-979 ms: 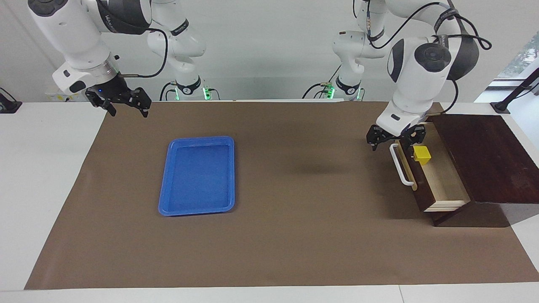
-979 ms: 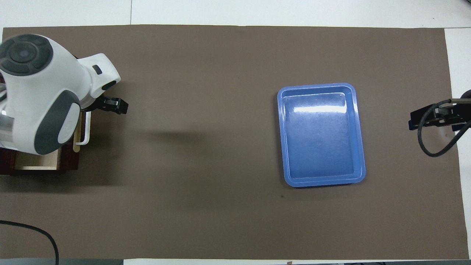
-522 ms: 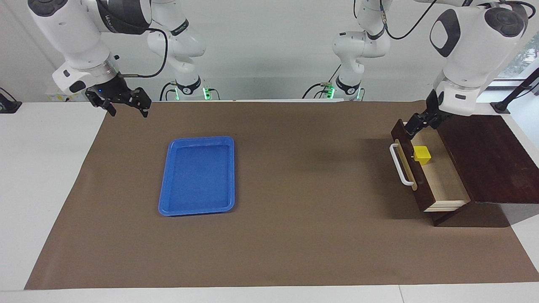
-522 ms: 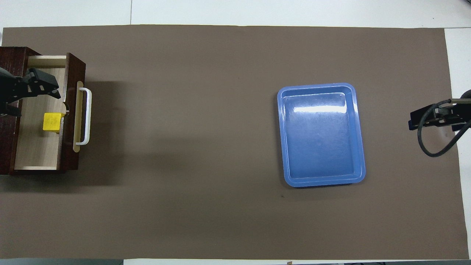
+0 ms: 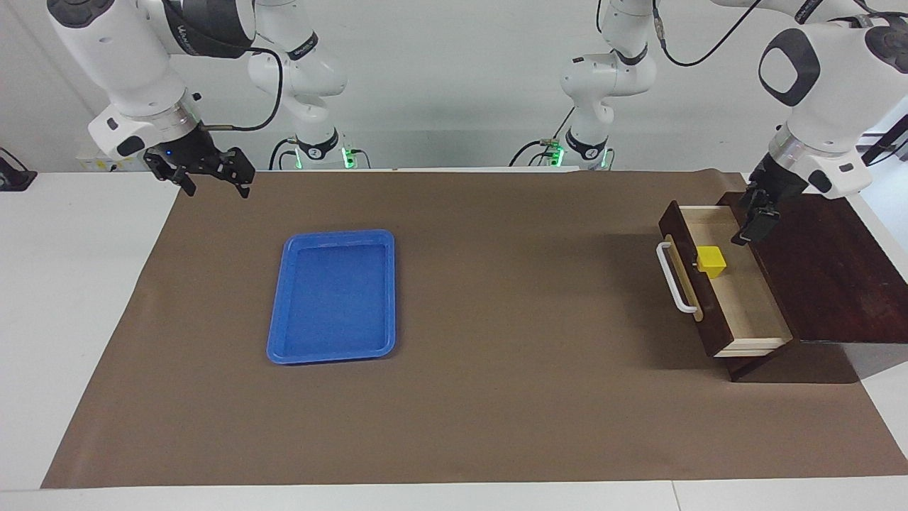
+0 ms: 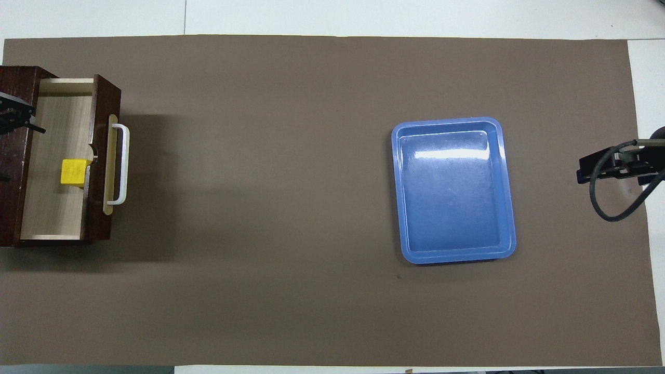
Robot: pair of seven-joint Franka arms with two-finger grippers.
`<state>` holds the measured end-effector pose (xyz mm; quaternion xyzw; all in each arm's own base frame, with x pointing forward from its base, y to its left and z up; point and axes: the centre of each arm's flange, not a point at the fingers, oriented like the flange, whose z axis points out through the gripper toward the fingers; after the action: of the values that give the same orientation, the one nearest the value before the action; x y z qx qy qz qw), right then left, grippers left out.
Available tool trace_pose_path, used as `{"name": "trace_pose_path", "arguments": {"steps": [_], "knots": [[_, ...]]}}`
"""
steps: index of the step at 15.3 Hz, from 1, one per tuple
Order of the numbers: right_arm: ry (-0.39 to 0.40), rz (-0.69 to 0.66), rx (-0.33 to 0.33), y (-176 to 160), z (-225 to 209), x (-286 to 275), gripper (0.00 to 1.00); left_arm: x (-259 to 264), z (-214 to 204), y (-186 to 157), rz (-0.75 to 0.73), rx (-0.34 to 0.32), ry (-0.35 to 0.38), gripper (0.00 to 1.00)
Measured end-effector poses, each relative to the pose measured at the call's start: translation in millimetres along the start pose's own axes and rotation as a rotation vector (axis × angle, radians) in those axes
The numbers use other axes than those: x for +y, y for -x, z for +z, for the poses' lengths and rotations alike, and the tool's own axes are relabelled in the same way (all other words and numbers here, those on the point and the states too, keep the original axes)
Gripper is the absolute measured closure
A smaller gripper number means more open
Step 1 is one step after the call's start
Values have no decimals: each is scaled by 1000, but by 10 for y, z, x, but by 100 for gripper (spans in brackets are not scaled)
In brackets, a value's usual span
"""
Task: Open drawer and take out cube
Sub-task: 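Release the handle and lower the left gripper over the yellow cube, then close the left gripper on the yellow cube inside the drawer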
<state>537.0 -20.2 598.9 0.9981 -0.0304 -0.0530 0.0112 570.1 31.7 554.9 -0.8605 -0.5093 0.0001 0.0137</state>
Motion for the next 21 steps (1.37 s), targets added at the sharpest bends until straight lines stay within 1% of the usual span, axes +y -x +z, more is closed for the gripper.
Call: {"name": "trace_pose_path", "arguments": {"steps": [3,10,14,16,21], "knots": [[0,-1,0,0,0,-6,0,-5,229,1,-123,-2,-3,0],[1,-5,0,1,0,-26,0,-146,639,-181,-268,-6,-9,0],[1,-5,1,2,-3,-25,0,-189,798,-171,-359,-14,-28,0],[1,-5,1,3,-4,-26,0,-194,831,-172,-413,-12,-25,0],[1,-5,1,3,-4,-30,0,-227,966,-155,-446,-15,-32,0]]}}
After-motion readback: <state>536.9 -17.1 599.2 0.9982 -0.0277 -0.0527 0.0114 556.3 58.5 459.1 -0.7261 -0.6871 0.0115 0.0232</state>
